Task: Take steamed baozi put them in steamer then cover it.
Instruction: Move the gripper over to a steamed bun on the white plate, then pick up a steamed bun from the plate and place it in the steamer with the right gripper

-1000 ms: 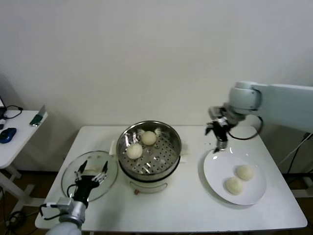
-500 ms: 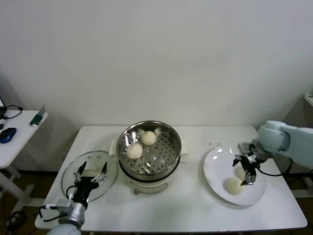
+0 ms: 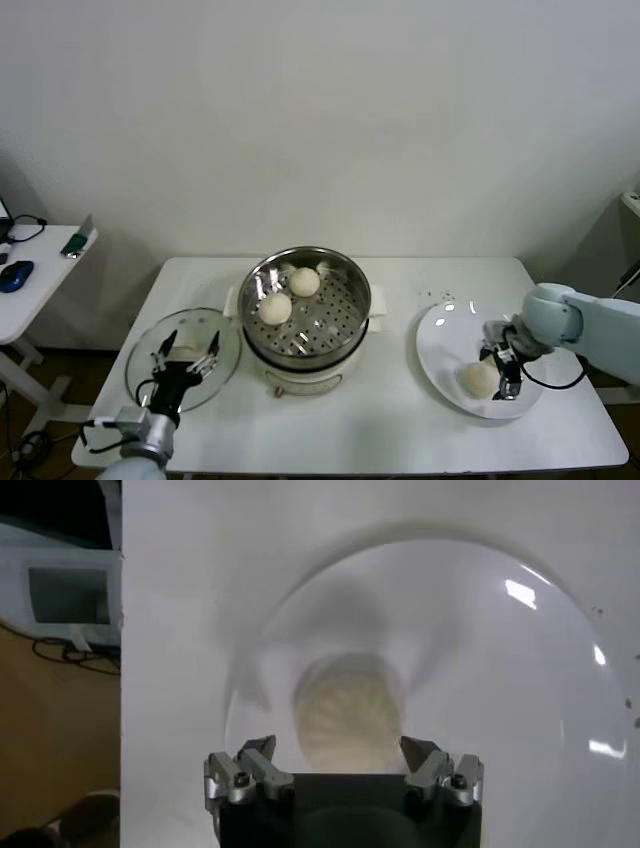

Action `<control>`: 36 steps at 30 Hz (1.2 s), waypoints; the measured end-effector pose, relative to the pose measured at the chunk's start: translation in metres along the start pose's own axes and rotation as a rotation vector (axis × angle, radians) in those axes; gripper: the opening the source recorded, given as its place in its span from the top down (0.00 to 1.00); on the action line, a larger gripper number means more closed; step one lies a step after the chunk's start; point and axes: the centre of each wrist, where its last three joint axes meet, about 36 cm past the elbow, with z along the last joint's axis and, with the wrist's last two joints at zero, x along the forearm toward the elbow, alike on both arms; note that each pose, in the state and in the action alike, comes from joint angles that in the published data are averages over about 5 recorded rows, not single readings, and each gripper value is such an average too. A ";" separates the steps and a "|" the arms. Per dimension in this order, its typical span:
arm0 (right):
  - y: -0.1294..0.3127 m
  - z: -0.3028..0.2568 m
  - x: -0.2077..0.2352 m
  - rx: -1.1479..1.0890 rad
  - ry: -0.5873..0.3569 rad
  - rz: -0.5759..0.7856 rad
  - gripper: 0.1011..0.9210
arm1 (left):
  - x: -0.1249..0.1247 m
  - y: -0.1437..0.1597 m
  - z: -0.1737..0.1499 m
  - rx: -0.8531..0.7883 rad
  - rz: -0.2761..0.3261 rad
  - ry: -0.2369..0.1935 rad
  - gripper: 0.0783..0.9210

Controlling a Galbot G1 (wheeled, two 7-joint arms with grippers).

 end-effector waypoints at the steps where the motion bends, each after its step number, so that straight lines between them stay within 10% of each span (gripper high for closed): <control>1: 0.000 0.000 -0.002 -0.004 0.001 0.004 0.12 | 0.000 0.000 0.000 0.000 0.000 0.000 0.12; 23: -0.009 -0.006 0.000 0.000 -0.030 0.022 0.29 | 0.000 -0.002 -0.004 -0.004 0.001 -0.006 0.12; 36: -0.089 -0.049 0.132 0.331 -0.098 0.143 0.29 | 0.001 -0.004 -0.006 -0.017 0.007 -0.010 0.12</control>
